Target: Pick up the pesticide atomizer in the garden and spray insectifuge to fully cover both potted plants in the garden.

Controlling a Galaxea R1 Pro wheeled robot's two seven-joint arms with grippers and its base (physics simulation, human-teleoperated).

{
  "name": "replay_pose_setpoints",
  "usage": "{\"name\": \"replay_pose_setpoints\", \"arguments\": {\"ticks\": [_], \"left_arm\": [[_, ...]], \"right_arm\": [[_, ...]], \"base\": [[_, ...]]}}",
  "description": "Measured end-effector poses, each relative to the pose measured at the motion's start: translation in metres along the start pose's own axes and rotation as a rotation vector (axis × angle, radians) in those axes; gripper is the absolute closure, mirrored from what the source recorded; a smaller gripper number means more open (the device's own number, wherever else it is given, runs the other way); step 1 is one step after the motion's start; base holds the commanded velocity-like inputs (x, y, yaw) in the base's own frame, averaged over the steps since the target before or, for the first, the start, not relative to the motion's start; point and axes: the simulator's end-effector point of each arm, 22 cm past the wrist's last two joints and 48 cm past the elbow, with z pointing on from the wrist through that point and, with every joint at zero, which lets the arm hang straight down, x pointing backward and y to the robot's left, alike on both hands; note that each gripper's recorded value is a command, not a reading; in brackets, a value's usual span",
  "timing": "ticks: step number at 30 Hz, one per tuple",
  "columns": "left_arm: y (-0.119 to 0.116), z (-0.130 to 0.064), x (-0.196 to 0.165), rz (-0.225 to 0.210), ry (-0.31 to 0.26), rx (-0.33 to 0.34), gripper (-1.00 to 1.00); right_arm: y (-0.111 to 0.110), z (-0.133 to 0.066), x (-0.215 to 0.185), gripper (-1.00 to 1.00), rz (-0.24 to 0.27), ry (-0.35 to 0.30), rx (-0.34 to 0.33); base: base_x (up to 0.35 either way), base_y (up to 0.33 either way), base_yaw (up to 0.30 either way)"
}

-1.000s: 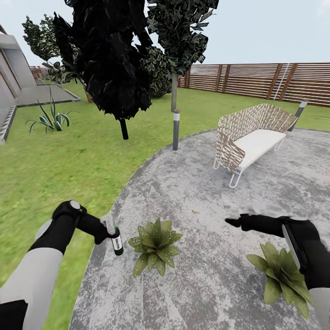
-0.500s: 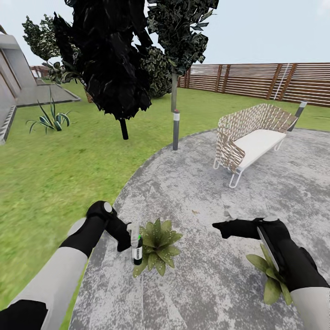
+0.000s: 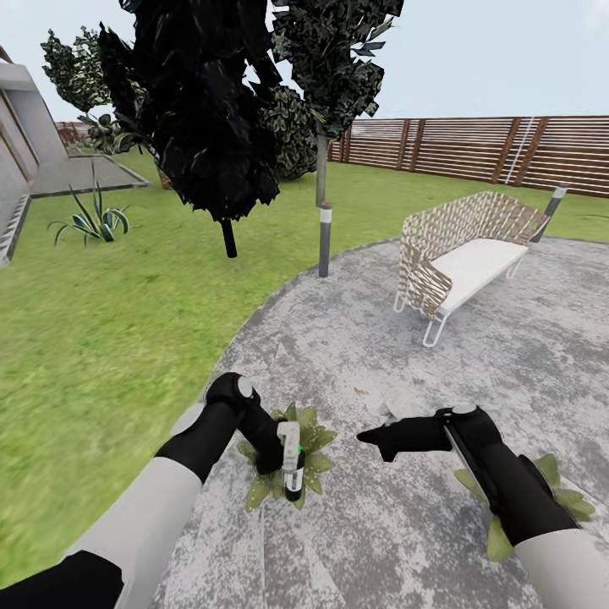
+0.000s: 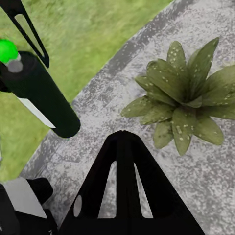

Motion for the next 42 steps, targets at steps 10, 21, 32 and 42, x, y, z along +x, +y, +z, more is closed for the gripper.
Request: {"name": "replay_pose_setpoints", "arguments": {"ticks": [10,21,32,42], "left_arm": [[-0.016,0.018,0.0,-0.004,0.107,0.041,1.0],[-0.016,0.018,-0.001,-0.029,0.113,0.039,1.0],[-0.019,0.022,-0.019,-0.014,0.092,0.044,1.0],[-0.012,0.015,-0.026,-0.007,0.09,0.028,1.0]], "right_arm": [[0.048,0.023,-0.035,1.0,-0.046,-0.061,-0.079],[0.074,0.04,-0.028,1.0,-0.09,-0.018,-0.129],[0.076,0.041,-0.029,1.0,-0.091,-0.019,-0.132],[0.077,0.041,-0.029,1.0,-0.093,-0.017,-0.132]], "base": [[0.0,0.0,0.0],[0.0,0.0,0.0],[0.0,0.0,0.0],[0.0,0.0,0.0]]}}
